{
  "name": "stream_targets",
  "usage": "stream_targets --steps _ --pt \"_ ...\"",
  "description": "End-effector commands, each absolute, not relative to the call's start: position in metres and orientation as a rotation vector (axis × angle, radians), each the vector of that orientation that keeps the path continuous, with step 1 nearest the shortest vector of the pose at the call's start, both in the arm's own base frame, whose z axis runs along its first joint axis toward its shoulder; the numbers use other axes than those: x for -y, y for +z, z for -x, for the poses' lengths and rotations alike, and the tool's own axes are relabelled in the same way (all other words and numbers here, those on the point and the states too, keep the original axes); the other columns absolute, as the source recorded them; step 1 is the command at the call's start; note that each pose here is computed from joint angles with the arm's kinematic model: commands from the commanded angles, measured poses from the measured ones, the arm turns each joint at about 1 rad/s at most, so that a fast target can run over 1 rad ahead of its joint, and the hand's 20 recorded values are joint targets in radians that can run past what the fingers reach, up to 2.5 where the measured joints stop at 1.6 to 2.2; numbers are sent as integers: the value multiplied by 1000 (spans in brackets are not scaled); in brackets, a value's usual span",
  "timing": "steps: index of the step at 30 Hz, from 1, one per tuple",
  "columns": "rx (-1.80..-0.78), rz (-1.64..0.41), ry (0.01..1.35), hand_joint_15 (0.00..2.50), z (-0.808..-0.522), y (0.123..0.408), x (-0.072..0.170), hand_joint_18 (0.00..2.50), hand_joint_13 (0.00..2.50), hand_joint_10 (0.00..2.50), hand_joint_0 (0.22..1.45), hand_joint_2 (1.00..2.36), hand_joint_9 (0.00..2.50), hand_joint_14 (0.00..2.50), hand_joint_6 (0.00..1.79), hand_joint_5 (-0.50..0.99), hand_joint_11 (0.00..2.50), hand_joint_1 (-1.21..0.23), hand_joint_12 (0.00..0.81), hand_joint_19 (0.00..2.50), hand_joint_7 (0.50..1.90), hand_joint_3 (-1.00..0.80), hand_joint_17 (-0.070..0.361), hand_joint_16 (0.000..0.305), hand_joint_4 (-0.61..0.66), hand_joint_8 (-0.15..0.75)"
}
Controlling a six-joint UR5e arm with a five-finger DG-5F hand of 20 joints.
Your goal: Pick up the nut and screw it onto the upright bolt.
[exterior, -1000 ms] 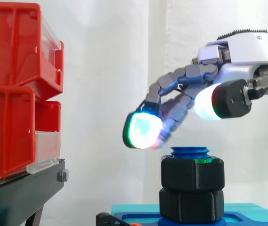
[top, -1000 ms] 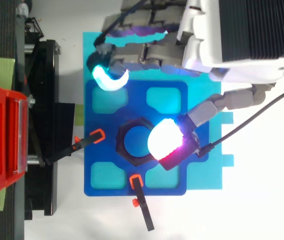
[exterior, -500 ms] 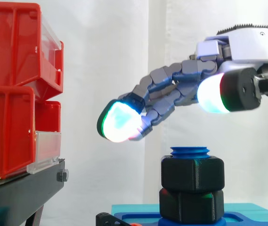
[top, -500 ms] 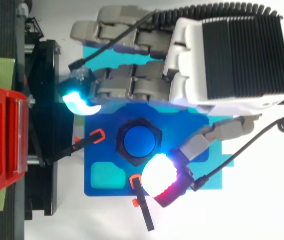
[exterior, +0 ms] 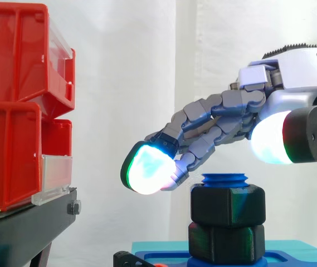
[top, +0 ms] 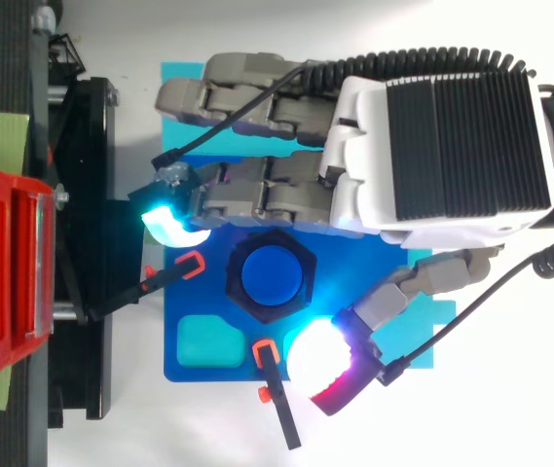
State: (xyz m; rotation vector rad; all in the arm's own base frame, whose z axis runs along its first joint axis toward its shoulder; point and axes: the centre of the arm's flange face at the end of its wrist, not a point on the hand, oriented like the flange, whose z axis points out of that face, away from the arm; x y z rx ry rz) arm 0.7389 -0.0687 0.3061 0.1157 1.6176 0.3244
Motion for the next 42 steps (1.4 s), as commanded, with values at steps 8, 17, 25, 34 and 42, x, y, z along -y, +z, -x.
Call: stream_targets --steps 8,17,25,34,42 --pt "-1649 -129 349 0 -736 303 60 0 0 0 339 1000 122 0 502 -148 0 -362 436 109 782 -500 159 71 203 275" --pt "-1674 -145 365 0 -734 301 57 0 0 0 334 1000 130 0 503 -150 0 -479 434 110 800 -500 159 71 229 280" --pt "-1676 -144 364 0 -734 301 57 0 0 0 426 1000 96 0 503 -167 0 -664 393 110 845 -500 141 62 208 245" --pt "-1675 -146 364 0 -734 301 59 0 0 0 512 1000 191 0 504 -148 0 -782 365 138 1023 -500 126 56 220 238" --pt "-1675 -148 360 0 -733 301 61 40 233 0 502 1000 502 0 504 -72 0 -807 363 147 1194 -500 120 53 255 269"
